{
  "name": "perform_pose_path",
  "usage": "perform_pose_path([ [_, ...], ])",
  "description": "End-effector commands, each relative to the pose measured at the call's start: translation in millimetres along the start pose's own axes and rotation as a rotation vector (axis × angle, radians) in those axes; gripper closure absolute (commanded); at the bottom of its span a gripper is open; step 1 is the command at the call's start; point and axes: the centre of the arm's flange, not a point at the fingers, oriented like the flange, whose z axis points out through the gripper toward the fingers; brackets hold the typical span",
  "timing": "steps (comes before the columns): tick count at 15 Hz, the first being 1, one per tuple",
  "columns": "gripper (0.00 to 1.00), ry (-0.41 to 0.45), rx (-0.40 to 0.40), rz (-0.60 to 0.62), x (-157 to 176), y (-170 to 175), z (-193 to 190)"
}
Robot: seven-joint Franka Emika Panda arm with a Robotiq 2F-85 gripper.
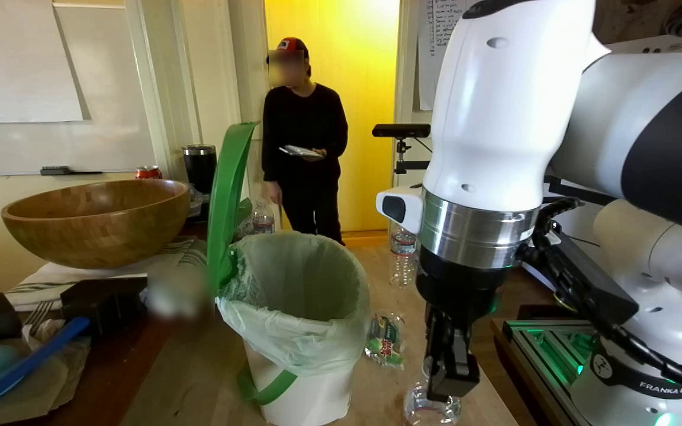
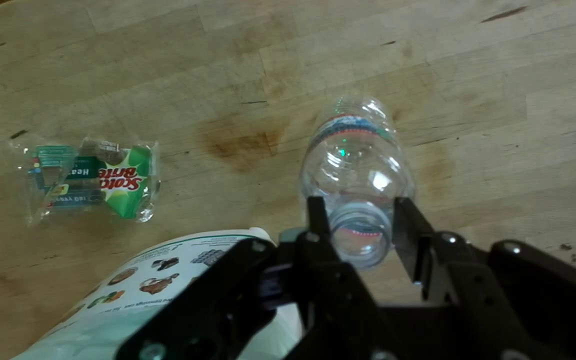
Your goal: Put the bottles in the bin and close the bin
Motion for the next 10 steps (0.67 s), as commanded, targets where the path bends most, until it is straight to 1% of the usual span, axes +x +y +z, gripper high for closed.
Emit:
perform_pose_path([
  [1,0.88,0.014,-0.006,-0.005,-5,4,-6],
  [6,0.88,0.058,0.001,-0.001,-10,6,-31],
  [10,0.88,0.114,0.005,0.006,-16,10,-56],
])
